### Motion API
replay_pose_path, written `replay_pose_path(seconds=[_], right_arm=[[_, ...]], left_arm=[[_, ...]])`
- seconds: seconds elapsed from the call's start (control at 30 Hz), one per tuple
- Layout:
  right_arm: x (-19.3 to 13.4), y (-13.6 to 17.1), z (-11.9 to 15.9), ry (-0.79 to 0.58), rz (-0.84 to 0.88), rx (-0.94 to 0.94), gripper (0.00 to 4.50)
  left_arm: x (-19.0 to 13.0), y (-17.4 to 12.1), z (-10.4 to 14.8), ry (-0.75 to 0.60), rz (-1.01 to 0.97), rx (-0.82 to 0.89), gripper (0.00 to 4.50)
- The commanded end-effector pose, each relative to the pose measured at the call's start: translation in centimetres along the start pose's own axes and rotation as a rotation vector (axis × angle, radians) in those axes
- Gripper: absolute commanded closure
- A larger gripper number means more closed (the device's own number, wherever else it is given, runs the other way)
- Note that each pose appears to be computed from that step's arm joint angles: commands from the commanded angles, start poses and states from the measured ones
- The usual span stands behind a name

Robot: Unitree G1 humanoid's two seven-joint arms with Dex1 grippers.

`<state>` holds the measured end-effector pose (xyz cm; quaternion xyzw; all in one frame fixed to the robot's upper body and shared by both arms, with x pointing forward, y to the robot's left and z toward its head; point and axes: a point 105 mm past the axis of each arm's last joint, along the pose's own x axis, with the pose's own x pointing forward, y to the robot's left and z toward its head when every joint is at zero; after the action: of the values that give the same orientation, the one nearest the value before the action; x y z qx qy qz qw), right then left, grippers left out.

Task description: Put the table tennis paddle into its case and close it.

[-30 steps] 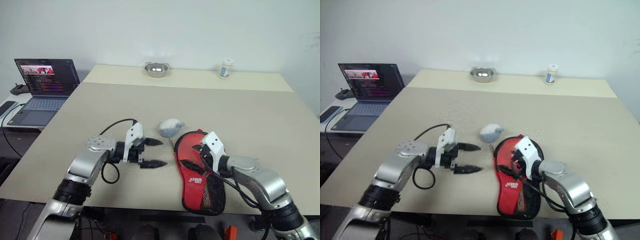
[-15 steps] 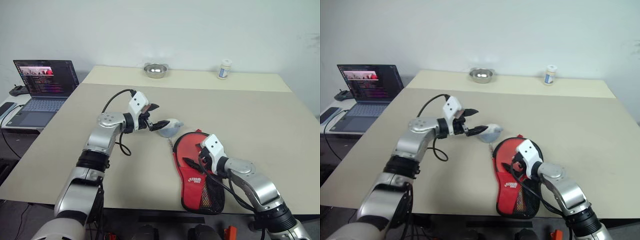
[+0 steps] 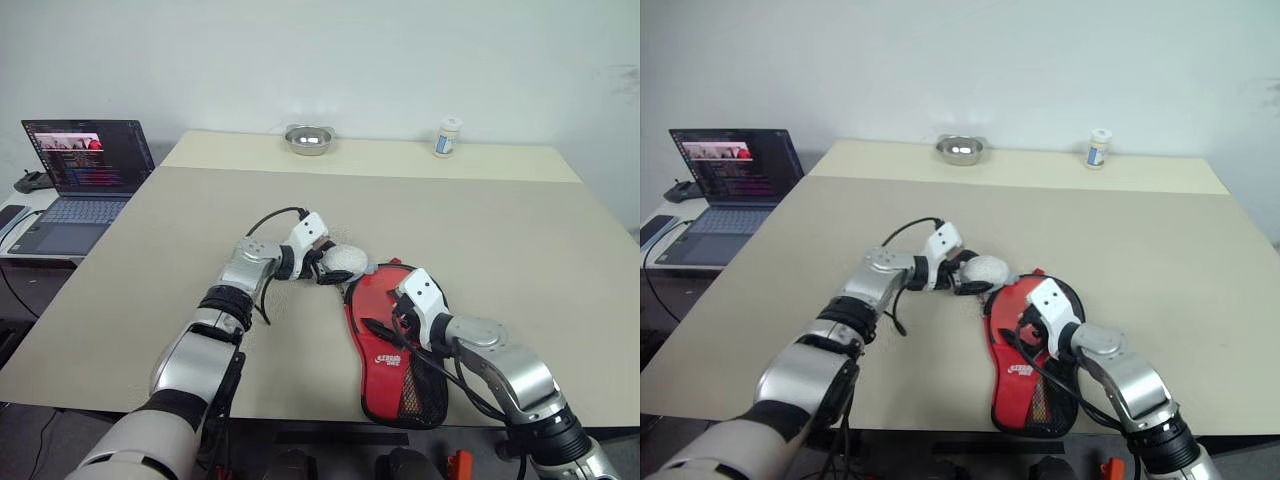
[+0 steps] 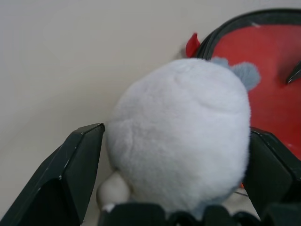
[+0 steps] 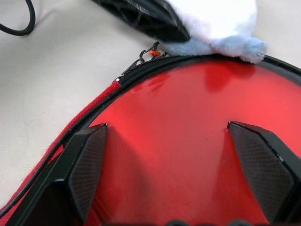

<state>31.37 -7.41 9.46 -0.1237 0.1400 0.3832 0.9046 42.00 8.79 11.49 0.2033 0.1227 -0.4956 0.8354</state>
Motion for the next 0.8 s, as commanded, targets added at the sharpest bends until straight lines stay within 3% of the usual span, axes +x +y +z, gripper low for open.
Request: replay_pose_path(seconds=[0.03,0.27,0.5,0.8], right_arm=[[-0.3,-0.7,2.0,-0.057,-0.041,-0.056,0.05],[0.4,-1.0,0.1,0.003,-0.05,-0.019,0.05],[0.5,0.5,-3.2,0.149,0.032,0.028,0.05],[0.4,0.9,-4.8,0.22,0.045,0.059,0.05]], left_arm=[[-0.4,0.9,-0.1,0.013,0.051,0.004,0.0],[-0.6,1.0,-0.3,0.005,0.063,0.007,0.0],[-0.2,1.5,0.9,-0.009,0.115,0.05,0.0],[0.5,2.6,2.5,-0.006,0.208,0.029,0.0]])
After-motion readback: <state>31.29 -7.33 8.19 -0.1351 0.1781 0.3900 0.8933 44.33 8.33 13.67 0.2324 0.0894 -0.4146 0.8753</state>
